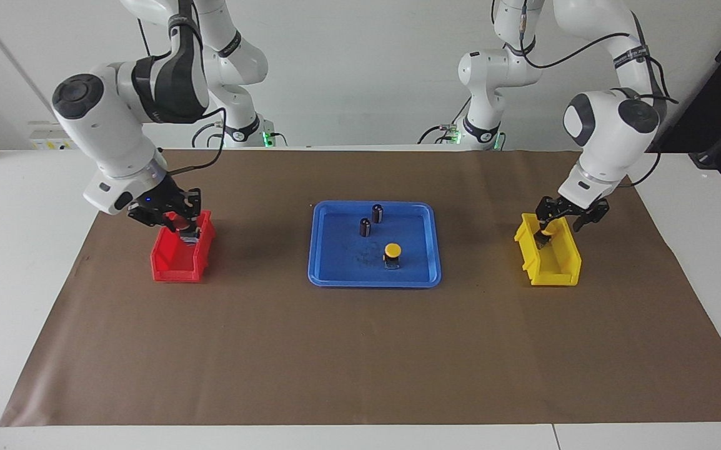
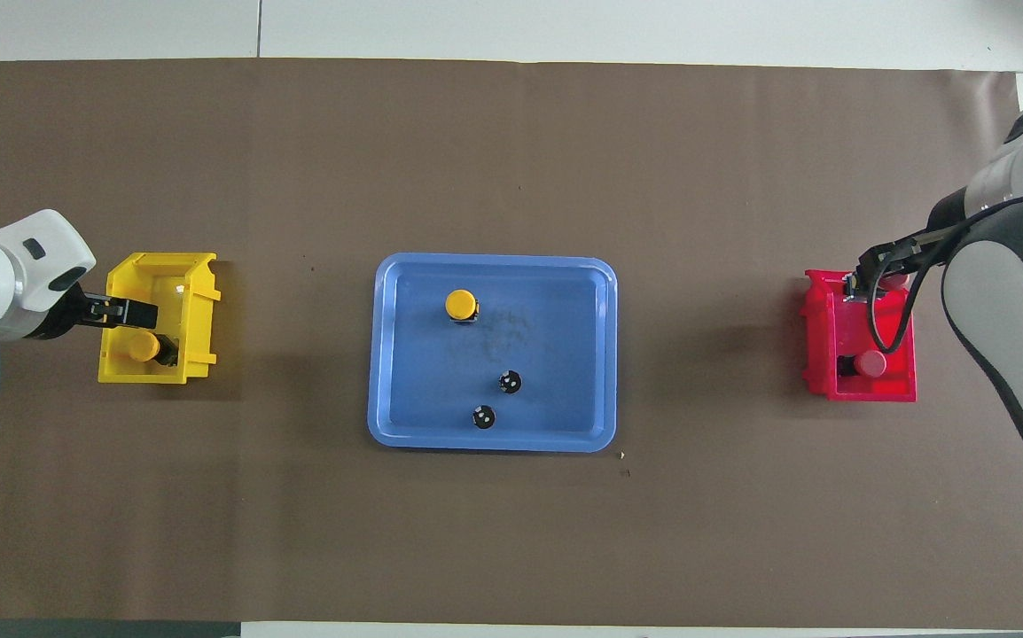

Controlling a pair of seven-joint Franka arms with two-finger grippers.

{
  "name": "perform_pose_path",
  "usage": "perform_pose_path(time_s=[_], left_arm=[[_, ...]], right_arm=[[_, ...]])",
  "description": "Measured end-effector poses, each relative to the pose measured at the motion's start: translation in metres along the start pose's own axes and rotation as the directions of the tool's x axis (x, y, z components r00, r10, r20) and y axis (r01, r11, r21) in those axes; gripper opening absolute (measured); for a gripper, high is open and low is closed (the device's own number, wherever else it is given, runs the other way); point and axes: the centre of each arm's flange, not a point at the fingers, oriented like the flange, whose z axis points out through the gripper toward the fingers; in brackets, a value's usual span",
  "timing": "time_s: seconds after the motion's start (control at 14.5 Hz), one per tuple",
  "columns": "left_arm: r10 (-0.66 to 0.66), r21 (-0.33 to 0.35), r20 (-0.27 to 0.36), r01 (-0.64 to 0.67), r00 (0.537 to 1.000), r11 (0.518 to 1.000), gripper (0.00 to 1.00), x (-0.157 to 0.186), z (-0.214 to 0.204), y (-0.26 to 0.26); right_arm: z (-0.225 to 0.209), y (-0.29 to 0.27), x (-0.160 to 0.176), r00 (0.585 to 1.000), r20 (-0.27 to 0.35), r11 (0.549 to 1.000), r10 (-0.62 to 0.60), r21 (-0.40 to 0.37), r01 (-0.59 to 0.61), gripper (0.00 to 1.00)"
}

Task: Sort red and yellow buttons by color
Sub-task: 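Release the red button into the red bin while the left gripper reaches the tray, then grasp the last yellow button with the left gripper while the right gripper withdraws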

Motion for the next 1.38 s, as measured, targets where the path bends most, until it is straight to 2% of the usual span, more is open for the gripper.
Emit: perform_pose_path(time_s=[0.14,0.28,0.48,0.69,0.83,1.1,1.17,1.38], left_arm=[[-0.017,0.002,-0.026,0.017,1.0,1.0,1.0,0.013,-0.051,0.025],[-0.077,-0.008,-0.056,0.076,0.995,0.997,1.0,0.021,-0.058,0.096],[-0.14,-0.04,-0.085,0.137,0.986,0.99,1.0,0.028,-0.026,0.222],[-0.156,-0.049,-0.067,0.153,0.986,0.987,1.0,0.032,0.031,0.309],[-0.161,-0.056,-0.07,0.157,0.984,0.986,1.0,0.037,0.055,0.341],[-0.159,-0.061,-0.072,0.155,0.985,0.986,1.0,0.042,0.075,0.364],[-0.158,-0.06,-0.069,0.154,0.985,0.986,1.0,0.04,0.079,0.372],[-0.149,-0.054,-0.058,0.146,0.987,0.988,1.0,0.035,0.088,0.383]], right_arm=[[0.027,0.017,-0.01,0.999,-0.021,1.0,-0.027,-0.008,0.027,0.41],[0.049,0.018,-0.017,0.999,-0.037,0.999,-0.031,-0.017,0.031,0.41],[0.069,0.016,-0.024,0.998,-0.056,0.999,-0.031,-0.026,0.03,0.41],[0.089,0.016,-0.029,0.996,-0.084,0.999,-0.029,-0.039,0.025,0.41],[0.1,0.018,-0.034,0.995,-0.099,0.999,-0.025,-0.046,0.02,0.41],[0.11,0.018,-0.038,0.995,-0.098,0.999,-0.021,-0.047,0.017,0.41],[0.11,0.018,-0.037,0.995,-0.098,0.999,-0.022,-0.047,0.017,0.47],[0.088,0.019,-0.03,0.997,-0.072,0.999,-0.023,-0.033,0.021,0.78]])
